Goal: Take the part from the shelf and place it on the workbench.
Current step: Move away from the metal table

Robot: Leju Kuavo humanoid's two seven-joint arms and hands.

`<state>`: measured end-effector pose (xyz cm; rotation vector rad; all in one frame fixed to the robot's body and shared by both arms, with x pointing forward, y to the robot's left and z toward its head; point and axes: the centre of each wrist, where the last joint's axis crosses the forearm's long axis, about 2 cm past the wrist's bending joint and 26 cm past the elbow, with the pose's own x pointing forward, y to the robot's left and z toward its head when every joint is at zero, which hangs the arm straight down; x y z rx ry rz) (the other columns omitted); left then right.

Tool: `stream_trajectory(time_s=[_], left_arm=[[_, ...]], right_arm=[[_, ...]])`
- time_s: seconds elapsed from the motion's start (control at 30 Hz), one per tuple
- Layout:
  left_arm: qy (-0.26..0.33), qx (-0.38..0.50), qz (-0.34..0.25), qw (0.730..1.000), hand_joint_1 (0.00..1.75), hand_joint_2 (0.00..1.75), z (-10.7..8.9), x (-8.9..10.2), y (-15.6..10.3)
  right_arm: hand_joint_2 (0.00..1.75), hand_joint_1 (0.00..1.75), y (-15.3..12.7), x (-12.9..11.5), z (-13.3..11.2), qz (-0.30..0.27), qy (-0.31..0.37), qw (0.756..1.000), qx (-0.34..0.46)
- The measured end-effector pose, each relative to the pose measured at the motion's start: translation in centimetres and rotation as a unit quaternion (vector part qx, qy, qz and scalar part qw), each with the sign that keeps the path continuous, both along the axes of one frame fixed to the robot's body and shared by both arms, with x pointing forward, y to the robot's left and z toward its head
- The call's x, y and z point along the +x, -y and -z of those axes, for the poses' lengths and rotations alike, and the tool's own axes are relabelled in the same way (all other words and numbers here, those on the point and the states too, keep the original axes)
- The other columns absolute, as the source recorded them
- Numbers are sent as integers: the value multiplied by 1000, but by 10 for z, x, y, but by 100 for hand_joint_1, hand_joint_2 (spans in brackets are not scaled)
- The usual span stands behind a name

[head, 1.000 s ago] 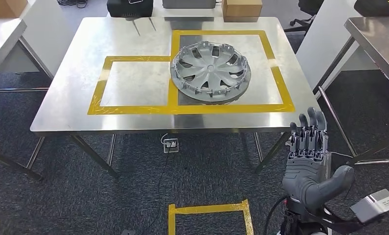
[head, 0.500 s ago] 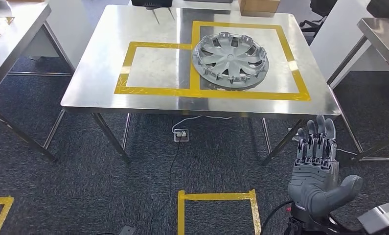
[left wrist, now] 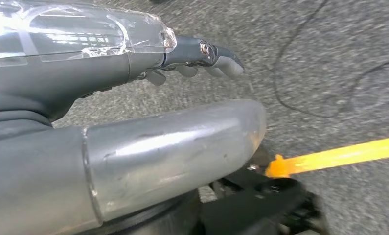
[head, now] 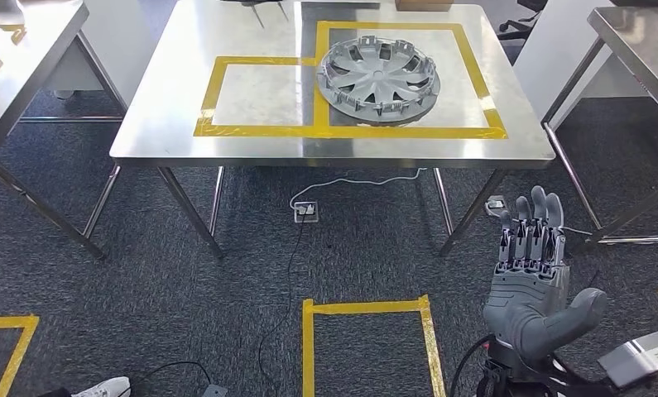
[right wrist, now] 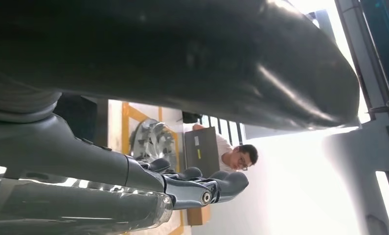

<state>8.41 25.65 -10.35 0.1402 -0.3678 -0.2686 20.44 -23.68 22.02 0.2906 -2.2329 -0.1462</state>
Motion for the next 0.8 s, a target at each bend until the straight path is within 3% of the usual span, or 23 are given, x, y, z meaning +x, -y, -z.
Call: stream_trajectory(time_s=[0.8], left_arm=[[-1, 6, -2, 1000, 0, 0, 1, -3, -2]], right_arm=[[0, 0, 5, -5, 0, 32, 4, 999, 6]])
